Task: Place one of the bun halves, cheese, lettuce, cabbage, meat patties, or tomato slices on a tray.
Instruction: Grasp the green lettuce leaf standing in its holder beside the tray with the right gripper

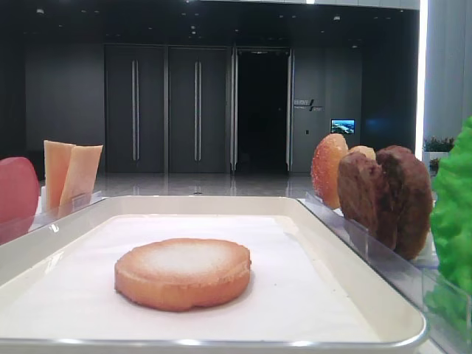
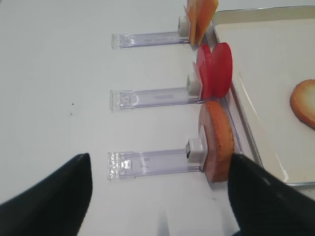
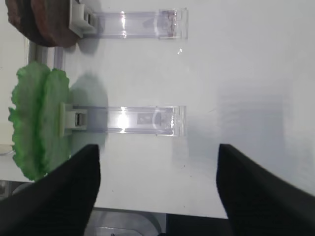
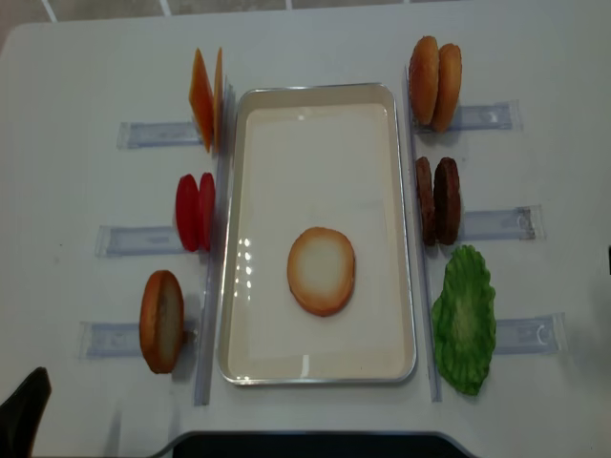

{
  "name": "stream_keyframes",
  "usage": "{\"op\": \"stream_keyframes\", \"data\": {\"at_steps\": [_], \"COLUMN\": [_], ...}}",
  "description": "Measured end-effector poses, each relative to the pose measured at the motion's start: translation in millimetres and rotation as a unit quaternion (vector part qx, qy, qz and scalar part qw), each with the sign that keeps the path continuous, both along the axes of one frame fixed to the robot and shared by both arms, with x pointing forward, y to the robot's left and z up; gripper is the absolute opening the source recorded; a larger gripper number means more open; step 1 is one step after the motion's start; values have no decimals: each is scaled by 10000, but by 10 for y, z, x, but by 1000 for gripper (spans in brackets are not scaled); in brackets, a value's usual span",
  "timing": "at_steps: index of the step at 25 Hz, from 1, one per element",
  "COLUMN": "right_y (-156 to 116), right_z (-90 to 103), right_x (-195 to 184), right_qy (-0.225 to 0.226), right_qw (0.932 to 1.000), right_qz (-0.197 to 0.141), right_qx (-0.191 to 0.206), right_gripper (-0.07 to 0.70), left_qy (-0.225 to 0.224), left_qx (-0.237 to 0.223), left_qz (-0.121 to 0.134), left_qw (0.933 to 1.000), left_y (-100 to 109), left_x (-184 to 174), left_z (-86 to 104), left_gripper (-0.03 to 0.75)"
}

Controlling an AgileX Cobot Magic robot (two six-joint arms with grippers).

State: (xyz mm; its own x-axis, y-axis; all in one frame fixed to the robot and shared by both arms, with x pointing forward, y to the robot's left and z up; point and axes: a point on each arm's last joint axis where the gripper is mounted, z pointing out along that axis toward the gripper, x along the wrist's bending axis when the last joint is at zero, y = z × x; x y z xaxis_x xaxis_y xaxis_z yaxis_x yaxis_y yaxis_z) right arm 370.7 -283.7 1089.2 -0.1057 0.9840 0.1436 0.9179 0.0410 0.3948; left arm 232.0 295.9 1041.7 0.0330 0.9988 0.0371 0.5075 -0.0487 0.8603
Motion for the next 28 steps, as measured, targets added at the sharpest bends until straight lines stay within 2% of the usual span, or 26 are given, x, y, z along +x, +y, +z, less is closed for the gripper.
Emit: {"op": "stream_keyframes", "data": {"at_steps": [4,9,12,14,17,22,28], "right_y": [1,0,11,55,157,416,669], "right_z": [72,50,56,73,83,83,35], "right_x": [247,378,388,389,379,309,225], "right_qy": [129,305,338,335,383,564,840], "right_qw": [9999,9995,9990,9982,9967,9949,9938], "right_qz": [0,-71,-228,-240,-163,152,329], "right_qx": [22,53,182,441,692,822,648], "right_gripper": [502,501,491,484,482,482,482], "left_qy": [0,0,0,0,0,0,0], "left_qx": [0,0,0,0,0,0,0], "left_qz": [0,0,0,0,0,0,0], "left_qw": [10000,10000,10000,10000,10000,10000,10000], "left_y": [0,0,0,0,0,0,0], "left_x": [0,0,0,0,0,0,0], "left_z": [0,0,0,0,0,0,0], "left_gripper": [661,661,661,661,661,661,661]}}
